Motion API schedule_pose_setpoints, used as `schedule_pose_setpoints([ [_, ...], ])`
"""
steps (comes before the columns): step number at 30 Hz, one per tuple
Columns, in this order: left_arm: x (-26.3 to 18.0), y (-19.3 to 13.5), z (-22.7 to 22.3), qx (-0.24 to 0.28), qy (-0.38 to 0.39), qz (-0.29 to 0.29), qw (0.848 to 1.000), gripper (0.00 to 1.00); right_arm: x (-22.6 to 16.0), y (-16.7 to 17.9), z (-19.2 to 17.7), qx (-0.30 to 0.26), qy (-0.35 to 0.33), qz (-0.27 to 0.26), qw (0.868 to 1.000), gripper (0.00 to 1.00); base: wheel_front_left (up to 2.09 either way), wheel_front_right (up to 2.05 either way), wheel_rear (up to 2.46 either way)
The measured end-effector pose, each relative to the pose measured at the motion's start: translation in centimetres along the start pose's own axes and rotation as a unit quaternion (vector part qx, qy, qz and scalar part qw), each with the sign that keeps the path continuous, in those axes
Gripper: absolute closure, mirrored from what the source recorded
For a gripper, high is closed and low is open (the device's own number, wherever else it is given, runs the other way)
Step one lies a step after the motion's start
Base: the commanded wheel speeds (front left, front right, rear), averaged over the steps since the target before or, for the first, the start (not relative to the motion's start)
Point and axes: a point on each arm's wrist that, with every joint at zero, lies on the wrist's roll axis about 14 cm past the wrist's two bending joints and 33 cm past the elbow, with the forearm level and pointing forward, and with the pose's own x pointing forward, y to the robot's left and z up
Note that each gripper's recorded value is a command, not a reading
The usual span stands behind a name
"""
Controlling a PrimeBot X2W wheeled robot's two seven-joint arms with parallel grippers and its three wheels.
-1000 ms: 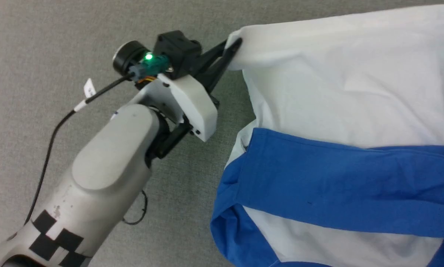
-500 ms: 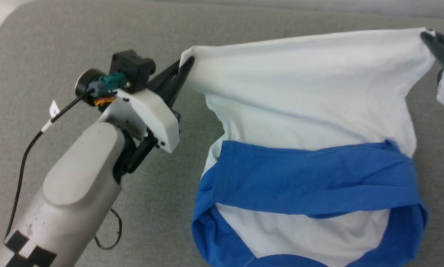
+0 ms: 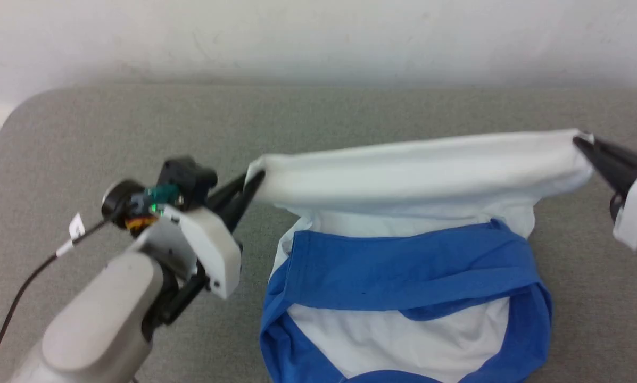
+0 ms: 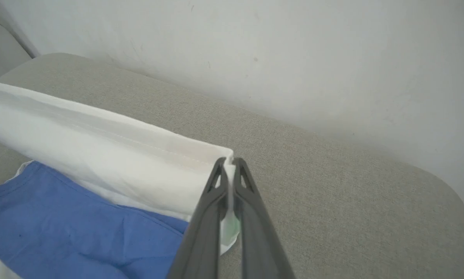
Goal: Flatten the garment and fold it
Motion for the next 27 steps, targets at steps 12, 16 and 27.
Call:
schedule_pose_setpoints([
  [12,-5.2,-4.9,-5.5,-0.005,0.097,-0.049,0.994,1.0,-6.9,3.3,-8.6,0.011,0.13,0.026,0.991,1.0,0.0,0.0,0.0],
  [16,-6.7,-6.1,-7.8,-0.011,0.138,-0.064,0.988,1.0,-8.3,4.9,-11.4,0.0,0.182,0.045,0.982,1.0,0.0,0.0,0.0],
  [27,-9.1,-9.1,-14.4,-0.021,0.247,-0.114,0.962,1.0,-9.7,6.5,-16.7,-0.027,0.283,0.07,0.956,1.0,0.0,0.0,0.0],
])
